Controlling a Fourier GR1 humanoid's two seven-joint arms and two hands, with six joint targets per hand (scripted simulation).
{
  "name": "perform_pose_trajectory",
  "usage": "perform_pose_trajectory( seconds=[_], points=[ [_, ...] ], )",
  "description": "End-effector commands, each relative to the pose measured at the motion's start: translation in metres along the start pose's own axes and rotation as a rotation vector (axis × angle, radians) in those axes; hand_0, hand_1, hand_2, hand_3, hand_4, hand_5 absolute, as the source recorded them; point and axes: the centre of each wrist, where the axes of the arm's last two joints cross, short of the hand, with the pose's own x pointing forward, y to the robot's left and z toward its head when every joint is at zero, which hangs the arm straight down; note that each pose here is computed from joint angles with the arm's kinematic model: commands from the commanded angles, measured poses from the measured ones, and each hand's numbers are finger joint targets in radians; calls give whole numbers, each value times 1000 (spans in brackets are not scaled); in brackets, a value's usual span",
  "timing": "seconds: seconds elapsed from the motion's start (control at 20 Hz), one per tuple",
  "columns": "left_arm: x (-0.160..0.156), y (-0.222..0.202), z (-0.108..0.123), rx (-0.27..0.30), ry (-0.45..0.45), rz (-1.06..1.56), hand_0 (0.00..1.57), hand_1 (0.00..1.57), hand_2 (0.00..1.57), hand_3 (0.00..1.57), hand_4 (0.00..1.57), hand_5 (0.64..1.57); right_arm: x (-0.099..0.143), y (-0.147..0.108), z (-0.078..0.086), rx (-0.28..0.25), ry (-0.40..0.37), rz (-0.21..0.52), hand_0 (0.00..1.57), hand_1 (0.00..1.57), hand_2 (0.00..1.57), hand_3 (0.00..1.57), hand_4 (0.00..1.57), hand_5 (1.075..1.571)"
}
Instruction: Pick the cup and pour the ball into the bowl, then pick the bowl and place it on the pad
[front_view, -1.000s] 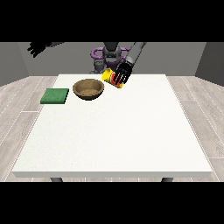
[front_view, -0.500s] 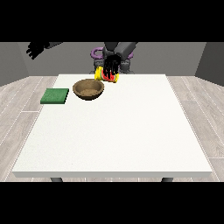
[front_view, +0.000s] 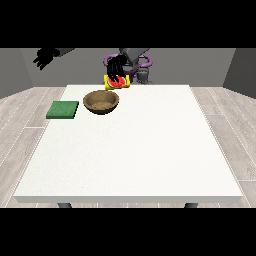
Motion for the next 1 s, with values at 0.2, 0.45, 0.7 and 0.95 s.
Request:
perform_pose_trajectory(
  seconds=[0.2, 0.45, 0.7, 0.95],
  points=[
    [19, 19, 15, -70, -92, -104, 0, 0, 1065, 1545, 1108, 1571, -10, 38, -12, 17, 54, 10, 0, 0, 0, 50, 713, 1548],
    [-31, 9, 8, 31, 37, 233, 748, 748, 1571, 1544, 1105, 1556, -14, -5, 14, -79, 76, 9, 0, 0, 0, 178, 737, 1553],
    [-98, 16, -3, 64, 197, 765, 798, 798, 1187, 884, 1299, 1555, -9, -26, 26, -138, 70, 6, 0, 0, 0, 114, 762, 1556],
    [-147, 48, -12, 136, 303, 1322, 0, 0, 0, 0, 1150, 1568, -21, -8, 21, -161, 87, 11, 0, 0, 0, 0, 785, 1556]
  ],
)
